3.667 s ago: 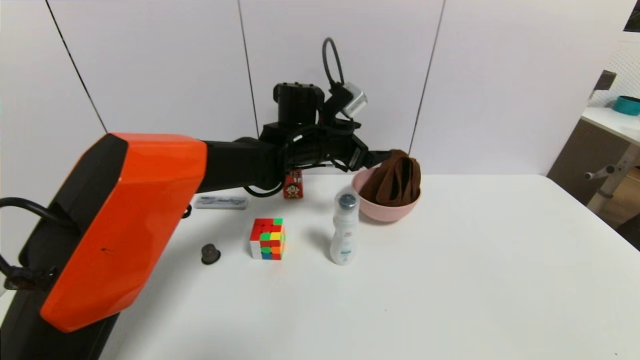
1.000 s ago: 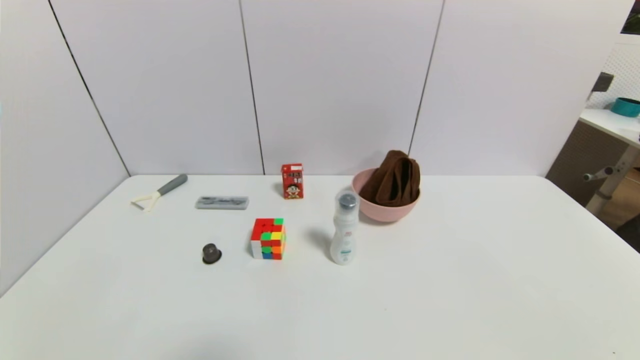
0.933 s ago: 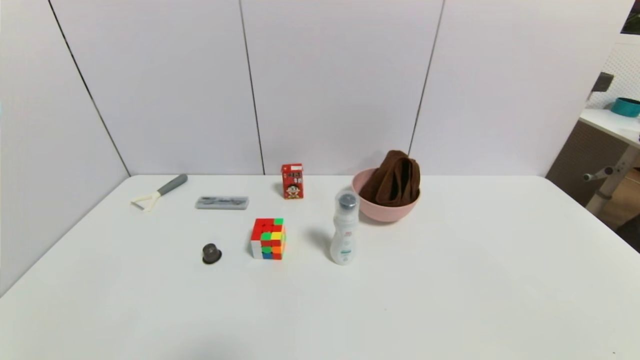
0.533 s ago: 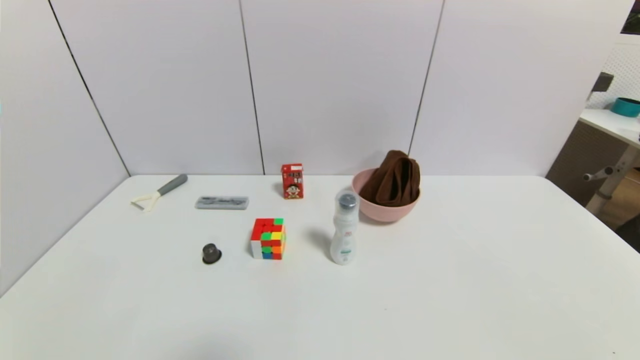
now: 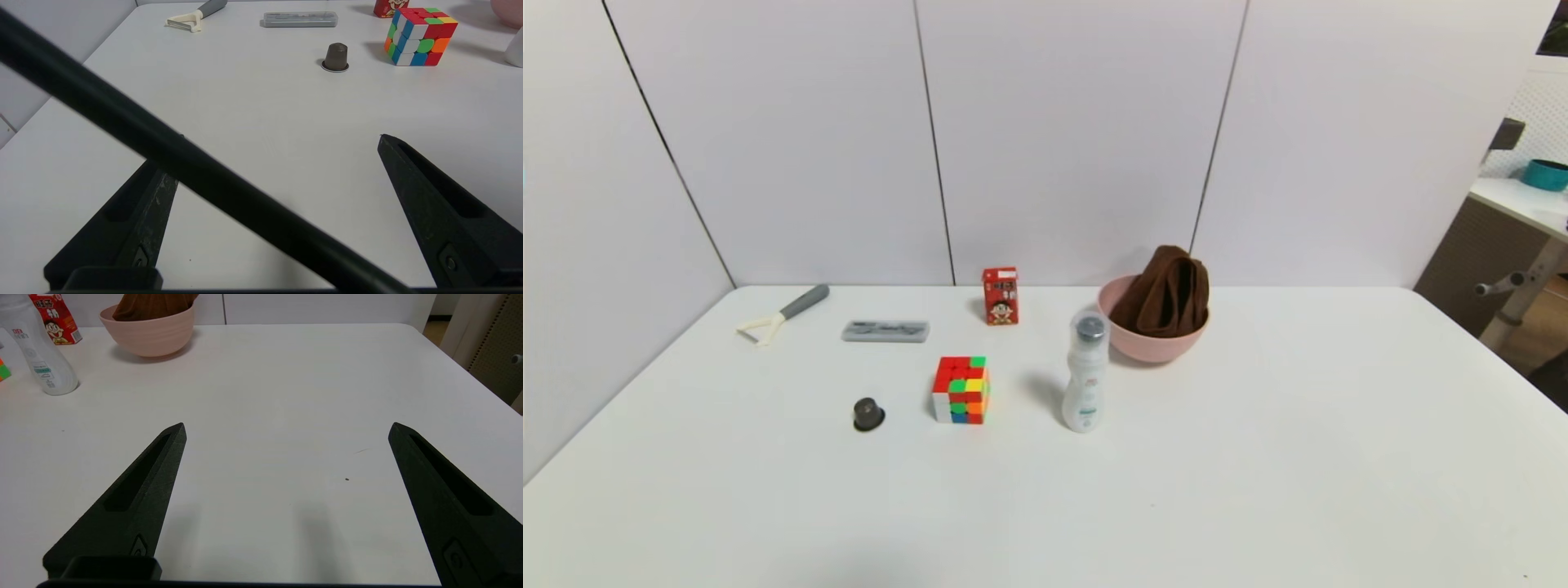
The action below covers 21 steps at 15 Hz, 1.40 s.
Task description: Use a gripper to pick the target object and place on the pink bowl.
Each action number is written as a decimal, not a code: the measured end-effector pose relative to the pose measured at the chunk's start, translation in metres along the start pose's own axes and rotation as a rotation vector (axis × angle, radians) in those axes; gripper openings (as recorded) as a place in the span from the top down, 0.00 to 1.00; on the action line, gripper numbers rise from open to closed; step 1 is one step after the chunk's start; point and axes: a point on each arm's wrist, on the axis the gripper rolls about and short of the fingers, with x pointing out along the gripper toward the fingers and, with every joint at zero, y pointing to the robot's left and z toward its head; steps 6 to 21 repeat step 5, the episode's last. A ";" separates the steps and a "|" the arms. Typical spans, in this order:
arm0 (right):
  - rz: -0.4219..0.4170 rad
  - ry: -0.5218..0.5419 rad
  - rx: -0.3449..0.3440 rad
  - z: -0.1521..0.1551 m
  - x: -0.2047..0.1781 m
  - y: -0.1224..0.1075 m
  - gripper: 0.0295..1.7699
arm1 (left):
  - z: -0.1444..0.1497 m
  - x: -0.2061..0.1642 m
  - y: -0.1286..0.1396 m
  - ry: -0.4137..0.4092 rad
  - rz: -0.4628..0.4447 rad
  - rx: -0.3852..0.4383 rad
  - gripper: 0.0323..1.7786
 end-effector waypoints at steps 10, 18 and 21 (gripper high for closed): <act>0.001 -0.008 0.002 0.001 0.000 0.000 0.03 | 0.000 0.000 0.000 0.000 0.000 -0.001 0.05; 0.001 -0.008 0.002 0.001 0.000 0.000 0.03 | 0.000 0.000 0.000 0.000 0.000 -0.001 0.05; 0.001 -0.008 0.002 0.001 0.000 0.000 0.03 | 0.000 0.000 0.000 0.000 0.000 -0.001 0.05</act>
